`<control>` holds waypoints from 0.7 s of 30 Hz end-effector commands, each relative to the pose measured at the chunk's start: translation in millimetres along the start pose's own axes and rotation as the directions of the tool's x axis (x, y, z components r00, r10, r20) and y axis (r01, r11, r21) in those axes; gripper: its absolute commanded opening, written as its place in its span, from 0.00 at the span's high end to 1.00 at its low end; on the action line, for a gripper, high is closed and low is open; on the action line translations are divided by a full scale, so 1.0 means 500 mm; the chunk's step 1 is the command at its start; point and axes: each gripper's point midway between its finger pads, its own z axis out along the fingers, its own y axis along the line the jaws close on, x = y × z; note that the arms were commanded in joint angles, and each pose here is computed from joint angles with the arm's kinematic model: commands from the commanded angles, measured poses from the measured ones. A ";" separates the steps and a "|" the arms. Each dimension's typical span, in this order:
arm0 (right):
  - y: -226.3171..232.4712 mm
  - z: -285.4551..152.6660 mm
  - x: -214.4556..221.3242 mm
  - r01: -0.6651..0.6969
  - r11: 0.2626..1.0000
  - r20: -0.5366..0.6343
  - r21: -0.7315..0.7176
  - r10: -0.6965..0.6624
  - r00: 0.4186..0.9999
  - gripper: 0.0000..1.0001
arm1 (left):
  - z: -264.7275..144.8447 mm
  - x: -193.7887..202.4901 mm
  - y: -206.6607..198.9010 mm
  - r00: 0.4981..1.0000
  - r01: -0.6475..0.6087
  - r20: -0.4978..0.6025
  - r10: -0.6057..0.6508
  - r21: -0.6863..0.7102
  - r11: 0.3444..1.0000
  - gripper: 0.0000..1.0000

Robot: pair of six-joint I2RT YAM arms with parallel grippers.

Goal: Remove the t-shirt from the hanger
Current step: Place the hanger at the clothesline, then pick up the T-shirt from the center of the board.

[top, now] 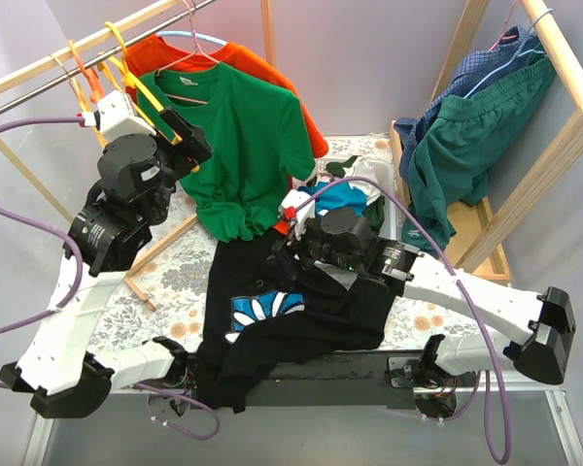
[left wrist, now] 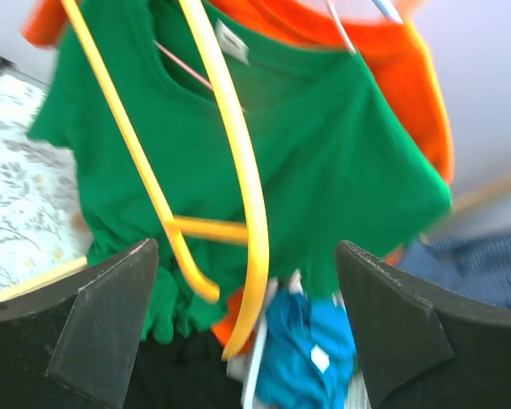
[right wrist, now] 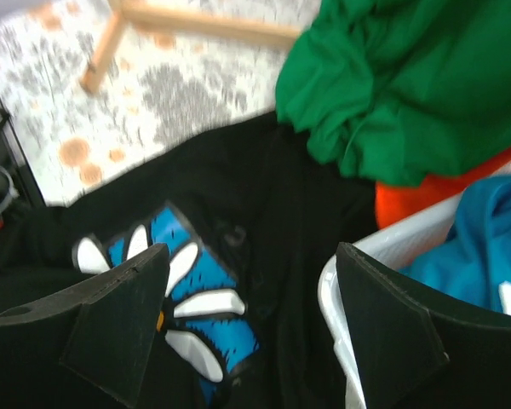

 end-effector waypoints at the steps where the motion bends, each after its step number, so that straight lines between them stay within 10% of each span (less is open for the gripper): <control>1: 0.018 0.013 0.115 -0.034 0.999 -0.163 -0.025 0.030 0.986 0.14 | -0.058 0.074 -0.030 0.974 -0.054 -0.204 0.096 0.199 0.979 0.14; 21: 0.085 0.105 0.536 -0.018 1.000 -0.597 0.019 0.026 0.802 0.11 | -0.101 0.353 0.084 0.887 -0.059 -0.424 0.183 0.289 0.955 0.13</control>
